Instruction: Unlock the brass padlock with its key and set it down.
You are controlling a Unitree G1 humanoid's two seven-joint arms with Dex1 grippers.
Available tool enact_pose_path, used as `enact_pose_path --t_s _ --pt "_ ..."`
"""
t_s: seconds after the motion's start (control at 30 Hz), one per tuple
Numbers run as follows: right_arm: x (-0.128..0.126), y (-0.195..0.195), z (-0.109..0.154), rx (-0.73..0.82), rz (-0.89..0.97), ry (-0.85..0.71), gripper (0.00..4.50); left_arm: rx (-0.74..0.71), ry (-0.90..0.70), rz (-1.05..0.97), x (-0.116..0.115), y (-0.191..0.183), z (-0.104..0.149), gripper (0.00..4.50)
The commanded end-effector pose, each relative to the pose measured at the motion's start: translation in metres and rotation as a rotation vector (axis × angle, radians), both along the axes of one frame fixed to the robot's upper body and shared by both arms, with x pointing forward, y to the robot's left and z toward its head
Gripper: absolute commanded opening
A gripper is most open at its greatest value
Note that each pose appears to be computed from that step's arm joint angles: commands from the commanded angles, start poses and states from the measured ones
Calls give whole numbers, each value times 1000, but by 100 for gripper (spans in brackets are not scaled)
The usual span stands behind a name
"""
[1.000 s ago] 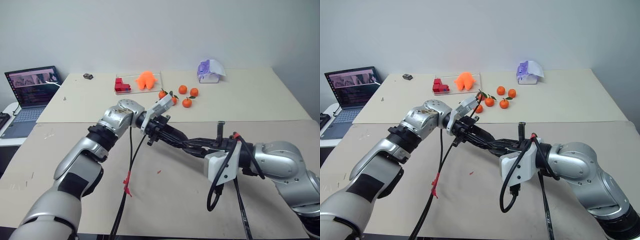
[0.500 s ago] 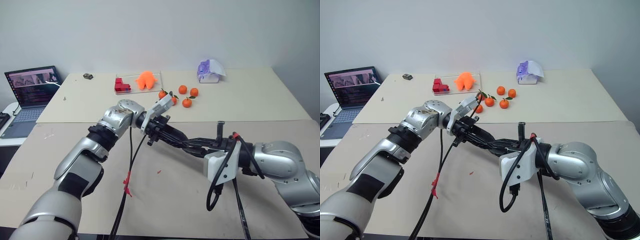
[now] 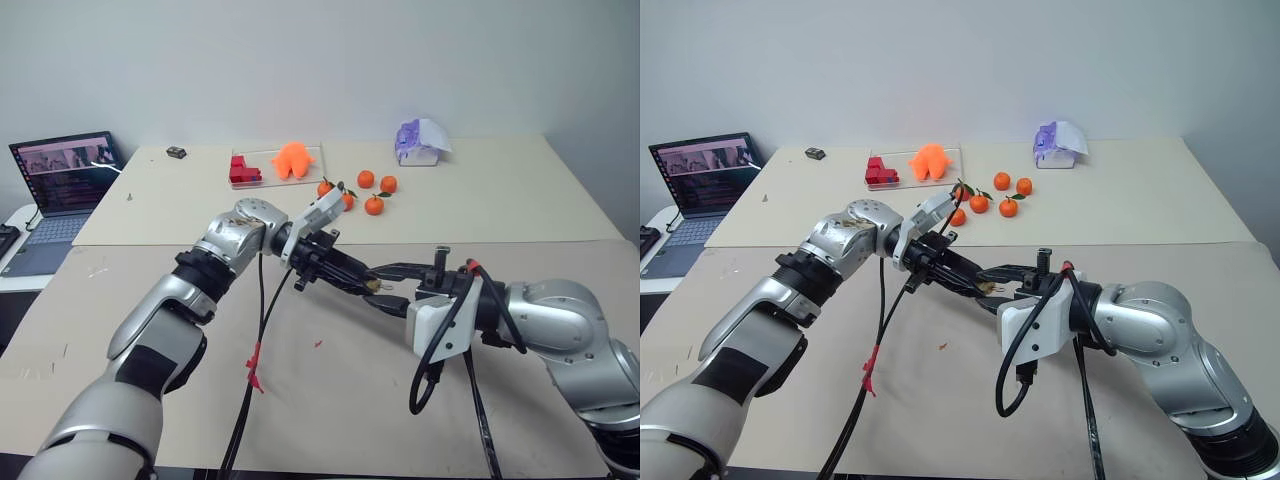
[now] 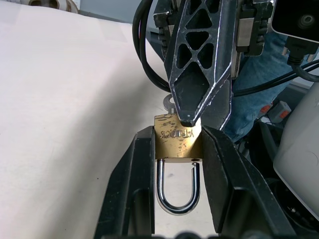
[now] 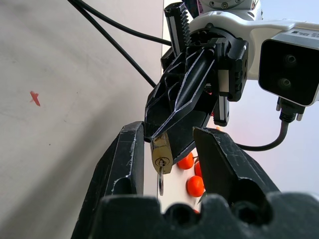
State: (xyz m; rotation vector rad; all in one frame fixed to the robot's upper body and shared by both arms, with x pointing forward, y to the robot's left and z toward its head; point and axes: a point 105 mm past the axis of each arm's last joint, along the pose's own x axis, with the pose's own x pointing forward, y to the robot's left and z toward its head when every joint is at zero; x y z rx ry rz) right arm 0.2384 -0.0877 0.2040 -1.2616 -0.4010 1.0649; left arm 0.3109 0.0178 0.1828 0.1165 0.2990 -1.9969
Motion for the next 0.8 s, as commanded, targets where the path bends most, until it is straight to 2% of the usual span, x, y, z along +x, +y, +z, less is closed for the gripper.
enact_pose_path --t_s 0.03,0.8 --pt "-1 0 10 13 5 -52 196 -16 -41 0 2 3 10 82" --pt "4 -2 4 8 -6 -56 196 -11 -35 1 1 4 11 82"
